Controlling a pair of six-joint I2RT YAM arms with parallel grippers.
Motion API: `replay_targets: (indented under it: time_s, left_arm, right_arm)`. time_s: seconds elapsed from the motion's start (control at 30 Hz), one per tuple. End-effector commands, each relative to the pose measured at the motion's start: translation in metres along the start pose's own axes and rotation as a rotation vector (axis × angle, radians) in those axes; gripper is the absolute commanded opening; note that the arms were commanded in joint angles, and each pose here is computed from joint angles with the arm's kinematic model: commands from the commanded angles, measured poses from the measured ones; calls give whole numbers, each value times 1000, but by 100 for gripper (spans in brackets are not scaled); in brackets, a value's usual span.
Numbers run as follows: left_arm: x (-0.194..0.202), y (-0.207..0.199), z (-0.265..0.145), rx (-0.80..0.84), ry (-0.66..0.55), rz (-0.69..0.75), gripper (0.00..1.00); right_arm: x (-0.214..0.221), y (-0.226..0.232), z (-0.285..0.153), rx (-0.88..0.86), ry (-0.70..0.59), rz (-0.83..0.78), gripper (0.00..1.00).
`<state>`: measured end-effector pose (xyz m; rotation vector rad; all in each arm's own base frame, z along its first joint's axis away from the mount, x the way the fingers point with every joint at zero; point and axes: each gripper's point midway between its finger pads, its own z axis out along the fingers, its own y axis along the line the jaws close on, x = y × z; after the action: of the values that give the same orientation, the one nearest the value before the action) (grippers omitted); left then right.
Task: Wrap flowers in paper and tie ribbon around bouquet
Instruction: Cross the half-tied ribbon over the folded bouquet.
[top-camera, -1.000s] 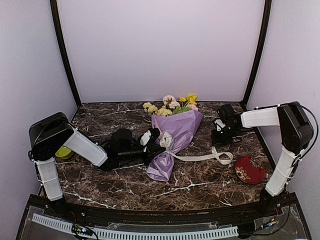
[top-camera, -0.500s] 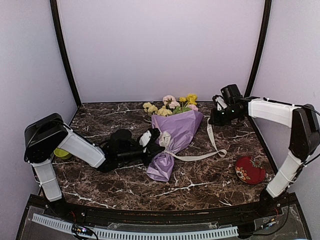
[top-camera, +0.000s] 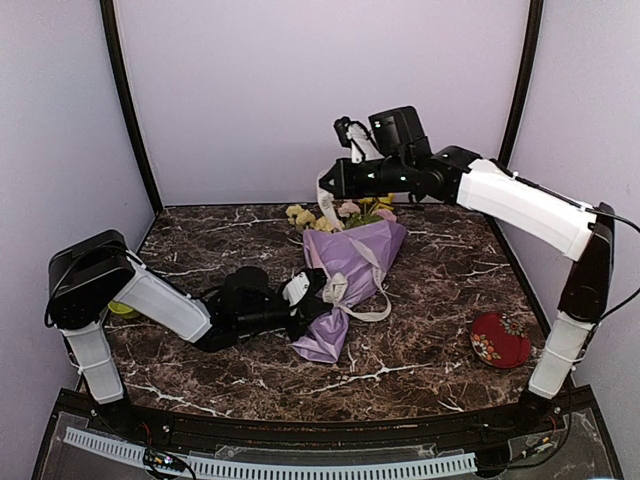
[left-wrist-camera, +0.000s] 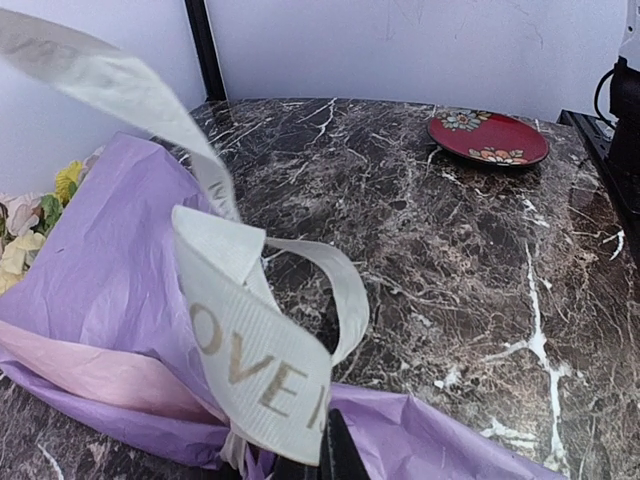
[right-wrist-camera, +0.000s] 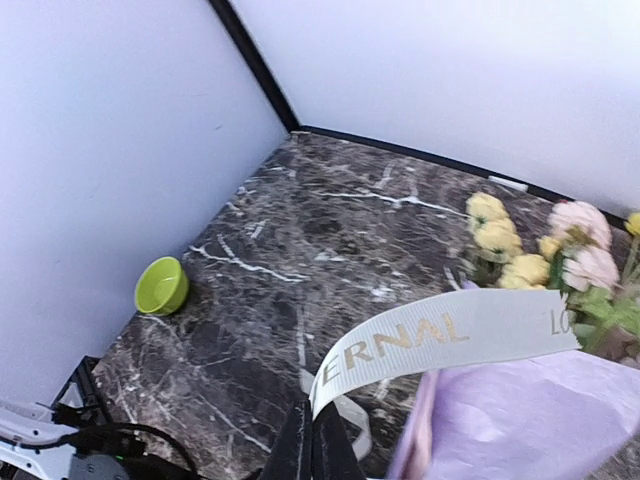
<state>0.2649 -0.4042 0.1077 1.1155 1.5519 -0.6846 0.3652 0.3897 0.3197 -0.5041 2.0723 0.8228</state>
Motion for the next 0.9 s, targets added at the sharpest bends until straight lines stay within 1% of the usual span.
replay_targets:
  time_s: [0.0, 0.13, 0.27, 0.4, 0.47, 0.5, 0.53, 0.57, 0.63, 0.7, 0.73, 0.77, 0.87]
  left_arm:
    - [-17, -1, -16, -24, -57, 26, 0]
    - [-15, -6, -22, -11, -58, 38, 0]
    - [-21, -6, -28, -26, -86, 43, 0]
    - [-21, -7, -31, -28, -80, 48, 0]
    - [-21, -6, -33, -37, -82, 46, 0]
    - [-21, -6, -34, -38, -86, 44, 0]
    - [-21, -7, -35, -36, -90, 40, 0]
    - [-21, -7, -35, -34, -94, 33, 0]
    - [-22, -7, -35, -32, -107, 23, 0]
    - [-22, -8, -35, -30, -119, 12, 0]
    - [-22, -8, -34, -30, -121, 7, 0]
    - [-21, -8, -34, -30, -122, 0, 0]
    - [-19, -7, -33, -35, -136, -25, 0]
  right_arm:
    - [17, 54, 31, -96, 40, -25, 0]
    - [25, 78, 45, -149, 52, -24, 0]
    - [39, 107, 63, -232, 87, -7, 0]
    - [55, 158, 74, -315, 129, -45, 0]
    - [59, 169, 76, -335, 148, -49, 0]
    - [58, 167, 77, -322, 148, -49, 11]
    - [57, 162, 76, -296, 144, -56, 28]
    - [54, 155, 75, -262, 135, -68, 43]
    - [48, 140, 69, -202, 115, -78, 67]
    - [40, 126, 58, -173, 99, -75, 83]
    - [37, 120, 53, -161, 96, -75, 92]
    - [36, 114, 49, -149, 100, -78, 99]
    - [36, 95, 33, -102, 124, -93, 100]
